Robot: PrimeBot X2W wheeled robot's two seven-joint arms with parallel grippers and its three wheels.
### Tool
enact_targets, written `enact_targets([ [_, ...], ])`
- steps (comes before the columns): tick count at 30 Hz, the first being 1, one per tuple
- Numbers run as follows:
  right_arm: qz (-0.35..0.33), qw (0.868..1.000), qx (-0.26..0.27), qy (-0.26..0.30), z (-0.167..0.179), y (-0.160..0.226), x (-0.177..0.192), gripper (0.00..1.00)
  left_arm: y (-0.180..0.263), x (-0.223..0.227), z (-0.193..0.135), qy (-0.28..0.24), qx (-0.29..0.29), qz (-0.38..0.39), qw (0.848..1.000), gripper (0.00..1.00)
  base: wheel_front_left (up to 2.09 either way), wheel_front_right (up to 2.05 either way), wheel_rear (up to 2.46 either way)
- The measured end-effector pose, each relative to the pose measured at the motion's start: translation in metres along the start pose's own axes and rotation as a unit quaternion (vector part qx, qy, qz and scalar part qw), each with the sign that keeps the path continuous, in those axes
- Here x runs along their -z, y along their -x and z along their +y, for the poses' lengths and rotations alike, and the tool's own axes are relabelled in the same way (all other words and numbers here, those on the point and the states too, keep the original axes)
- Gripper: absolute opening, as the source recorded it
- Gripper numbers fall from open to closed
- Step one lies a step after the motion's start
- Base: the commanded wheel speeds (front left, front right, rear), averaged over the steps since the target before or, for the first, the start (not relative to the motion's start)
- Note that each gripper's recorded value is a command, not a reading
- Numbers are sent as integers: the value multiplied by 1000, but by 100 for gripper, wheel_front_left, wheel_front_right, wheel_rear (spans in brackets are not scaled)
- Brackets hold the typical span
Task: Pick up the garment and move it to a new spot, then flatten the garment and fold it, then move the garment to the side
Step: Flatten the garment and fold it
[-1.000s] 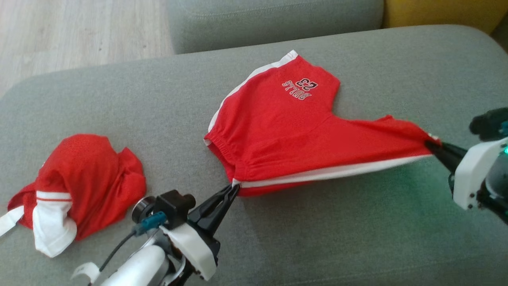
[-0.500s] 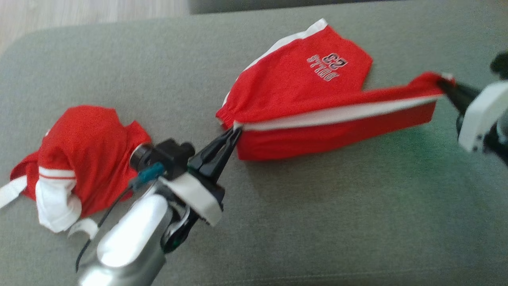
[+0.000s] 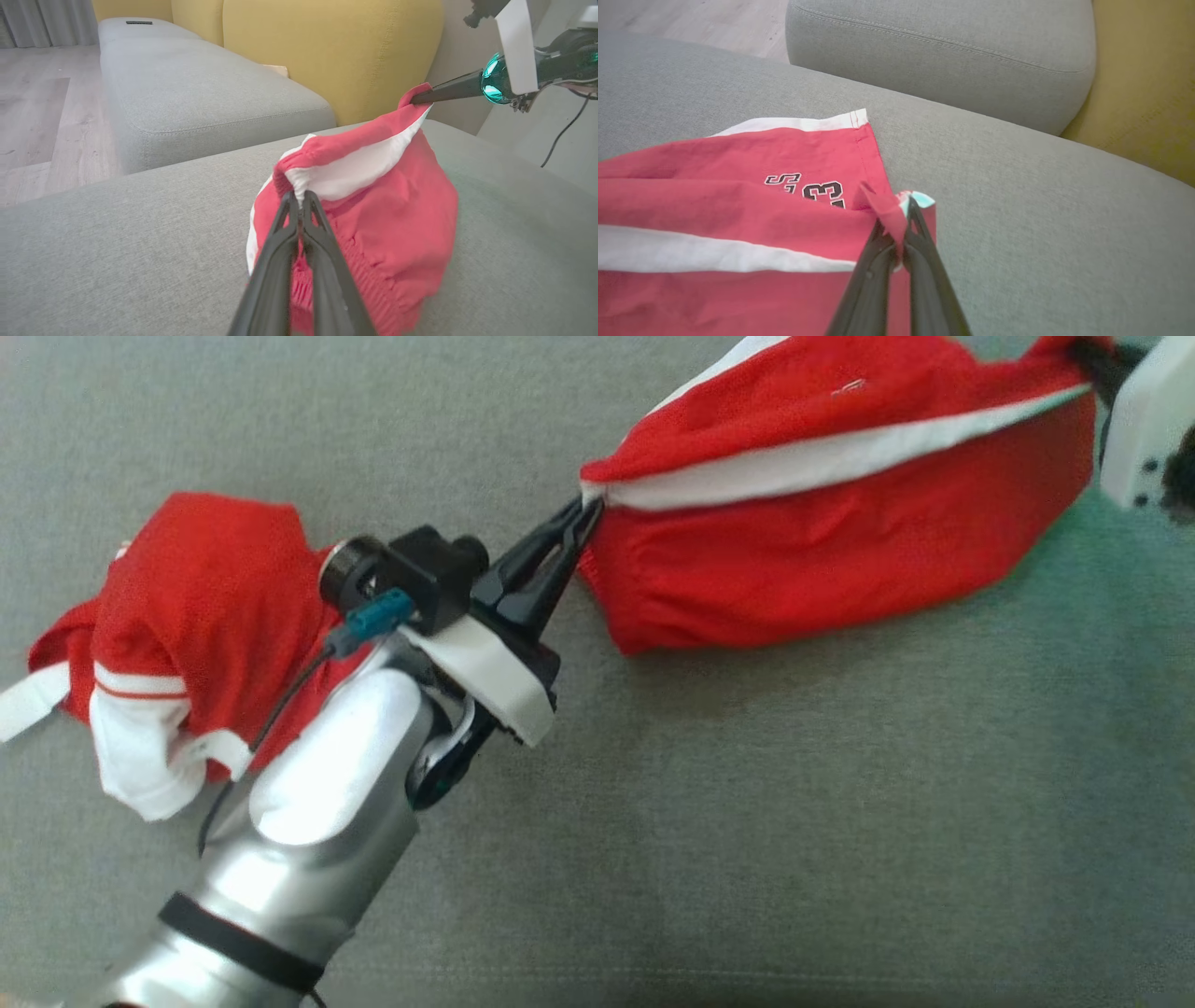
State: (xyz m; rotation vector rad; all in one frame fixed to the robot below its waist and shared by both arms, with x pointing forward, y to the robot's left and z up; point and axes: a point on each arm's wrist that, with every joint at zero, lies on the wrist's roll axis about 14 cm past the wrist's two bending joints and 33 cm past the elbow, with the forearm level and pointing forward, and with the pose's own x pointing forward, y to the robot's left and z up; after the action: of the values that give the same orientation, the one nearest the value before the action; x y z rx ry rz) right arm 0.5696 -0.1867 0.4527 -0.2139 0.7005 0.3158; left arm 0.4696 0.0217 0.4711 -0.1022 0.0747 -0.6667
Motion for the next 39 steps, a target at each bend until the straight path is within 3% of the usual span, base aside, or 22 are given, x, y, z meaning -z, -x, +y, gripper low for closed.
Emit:
enact_targets([
  [14, 13, 1000, -10, 22, 14, -69, -24, 0, -13, 22, 26, 7, -19, 22, 1000, 0, 0, 0, 0],
  [26, 2, 999, -12, 47, 23, -101, -30, 0, -17, 30, 41, 27, -45, 21, 998, 0, 0, 0, 0],
  [27, 1, 999, -12, 48, 23, -102, -31, 3, -17, 30, 42, 27, -47, 20, 998, 0, 0, 0, 0],
  [28, -1, 999, -12, 49, 23, -103, -31, 83, -17, 30, 43, 27, -48, 19, 998, 0, 0, 0, 0],
  [29, -4, 999, -10, 50, 22, -103, -31, 100, -17, 31, 43, 27, -50, 21, 998, 21, 0, 0, 0],
  [30, -5, 999, -8, 51, 21, -103, -31, 100, -17, 32, 44, 28, -51, 23, 998, 55, 0, 0, 0],
  [31, -5, 999, -6, 54, 20, -103, -31, 100, -17, 33, 45, 27, -53, 24, 998, 100, 0, 0, 0],
  [39, -52, 998, 12, 41, 9, -82, -45, 100, -15, 22, 47, 12, -62, 19, 998, 100, 0, 0, 0],
])
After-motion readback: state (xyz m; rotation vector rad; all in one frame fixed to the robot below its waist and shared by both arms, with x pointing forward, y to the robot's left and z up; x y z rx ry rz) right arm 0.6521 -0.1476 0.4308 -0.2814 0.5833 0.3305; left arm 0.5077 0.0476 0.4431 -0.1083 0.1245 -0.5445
